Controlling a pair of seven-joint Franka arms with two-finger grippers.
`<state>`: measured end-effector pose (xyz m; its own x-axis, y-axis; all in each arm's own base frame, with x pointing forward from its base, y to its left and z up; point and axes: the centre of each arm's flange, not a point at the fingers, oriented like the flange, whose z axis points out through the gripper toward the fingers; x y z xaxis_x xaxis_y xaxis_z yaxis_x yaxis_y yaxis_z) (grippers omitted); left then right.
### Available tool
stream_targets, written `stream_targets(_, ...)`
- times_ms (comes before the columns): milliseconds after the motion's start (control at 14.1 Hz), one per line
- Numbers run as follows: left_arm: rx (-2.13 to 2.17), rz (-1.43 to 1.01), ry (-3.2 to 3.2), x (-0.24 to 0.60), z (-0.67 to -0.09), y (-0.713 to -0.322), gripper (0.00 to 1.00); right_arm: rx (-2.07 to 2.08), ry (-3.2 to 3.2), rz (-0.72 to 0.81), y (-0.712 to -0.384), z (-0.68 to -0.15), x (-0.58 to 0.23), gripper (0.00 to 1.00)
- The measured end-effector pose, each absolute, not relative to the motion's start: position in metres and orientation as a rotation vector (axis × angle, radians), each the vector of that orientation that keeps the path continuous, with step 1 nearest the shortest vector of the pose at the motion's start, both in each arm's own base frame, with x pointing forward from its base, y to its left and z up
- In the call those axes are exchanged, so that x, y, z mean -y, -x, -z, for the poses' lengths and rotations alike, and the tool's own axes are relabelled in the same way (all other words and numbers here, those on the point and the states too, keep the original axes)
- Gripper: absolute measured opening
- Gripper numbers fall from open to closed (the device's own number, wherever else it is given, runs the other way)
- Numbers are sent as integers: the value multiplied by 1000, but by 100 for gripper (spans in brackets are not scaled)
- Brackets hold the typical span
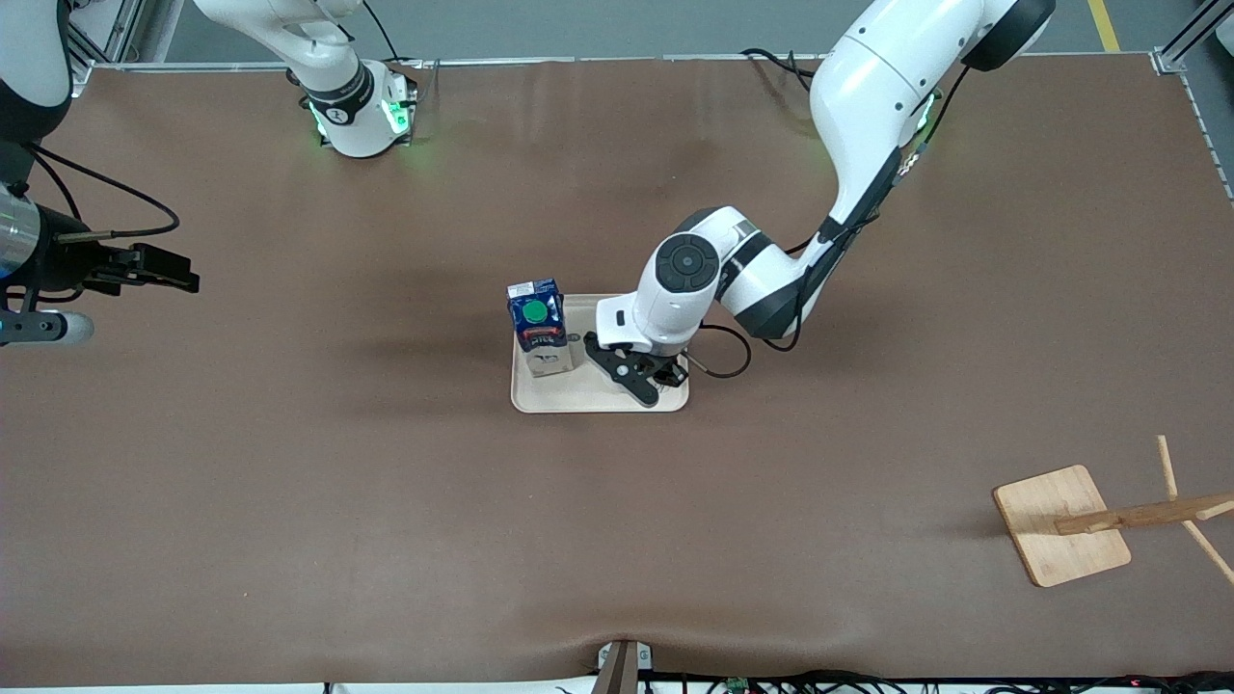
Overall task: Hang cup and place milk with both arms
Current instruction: 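Carry the mug toward the wooden stand while the right gripper reaches the milk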
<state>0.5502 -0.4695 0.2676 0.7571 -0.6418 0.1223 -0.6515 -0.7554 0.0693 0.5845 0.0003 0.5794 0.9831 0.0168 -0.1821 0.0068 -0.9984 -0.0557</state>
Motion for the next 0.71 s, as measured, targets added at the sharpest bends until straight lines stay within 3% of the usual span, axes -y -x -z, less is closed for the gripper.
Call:
stream_targets(355, 739, -89, -2909, 429, -337, -575, 7, -21, 2970, -316, -589, -565, -47, 100)
stream_targets(711, 193, -141, -2986, 358, -394, -614, 7, -40, 3020, -290, -595, -512, -209, 100)
